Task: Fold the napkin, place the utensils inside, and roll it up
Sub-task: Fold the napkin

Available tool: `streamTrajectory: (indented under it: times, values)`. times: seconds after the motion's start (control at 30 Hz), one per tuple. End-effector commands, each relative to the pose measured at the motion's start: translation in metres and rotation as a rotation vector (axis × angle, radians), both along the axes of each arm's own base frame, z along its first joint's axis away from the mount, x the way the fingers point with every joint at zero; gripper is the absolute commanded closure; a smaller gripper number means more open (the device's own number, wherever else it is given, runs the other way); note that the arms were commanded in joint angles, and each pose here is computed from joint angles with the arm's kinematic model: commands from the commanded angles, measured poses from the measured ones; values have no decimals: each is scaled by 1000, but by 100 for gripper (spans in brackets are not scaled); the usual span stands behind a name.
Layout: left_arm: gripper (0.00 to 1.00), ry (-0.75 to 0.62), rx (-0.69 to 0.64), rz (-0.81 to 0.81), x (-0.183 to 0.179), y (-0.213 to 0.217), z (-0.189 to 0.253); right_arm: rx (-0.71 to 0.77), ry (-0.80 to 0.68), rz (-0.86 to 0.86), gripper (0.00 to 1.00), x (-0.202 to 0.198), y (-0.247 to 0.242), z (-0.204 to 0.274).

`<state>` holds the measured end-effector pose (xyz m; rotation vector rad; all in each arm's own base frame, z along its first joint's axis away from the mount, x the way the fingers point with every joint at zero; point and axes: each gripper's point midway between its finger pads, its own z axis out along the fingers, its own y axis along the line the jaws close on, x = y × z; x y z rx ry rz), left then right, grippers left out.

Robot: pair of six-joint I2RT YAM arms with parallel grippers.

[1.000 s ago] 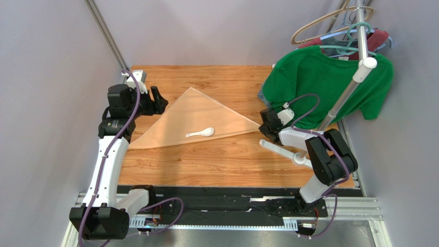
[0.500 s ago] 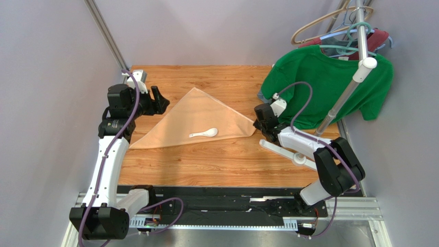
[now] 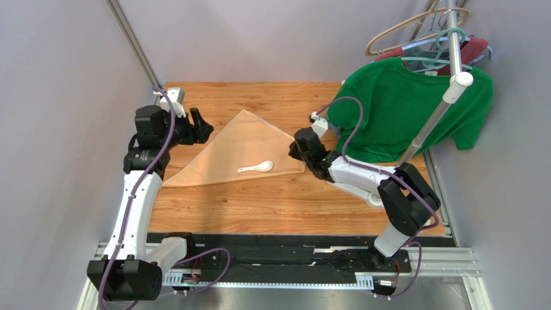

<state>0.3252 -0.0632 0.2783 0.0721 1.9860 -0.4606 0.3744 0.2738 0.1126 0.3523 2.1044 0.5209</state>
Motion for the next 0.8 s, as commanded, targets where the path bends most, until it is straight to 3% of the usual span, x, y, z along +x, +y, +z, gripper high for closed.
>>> streamTrajectory:
  times: [0.0, 0.4, 0.77]
  values:
    - [27, -55, -11, 4, 2, 0, 13, 149, -79, 97, 100, 7, 59, 37]
    - [27, -58, -10, 3, 1, 0, 14, 223, -96, 295, 100, -18, 154, 41]
    - [27, -66, -9, 5, 0, 0, 16, 274, -129, 355, 100, -19, 192, 55]
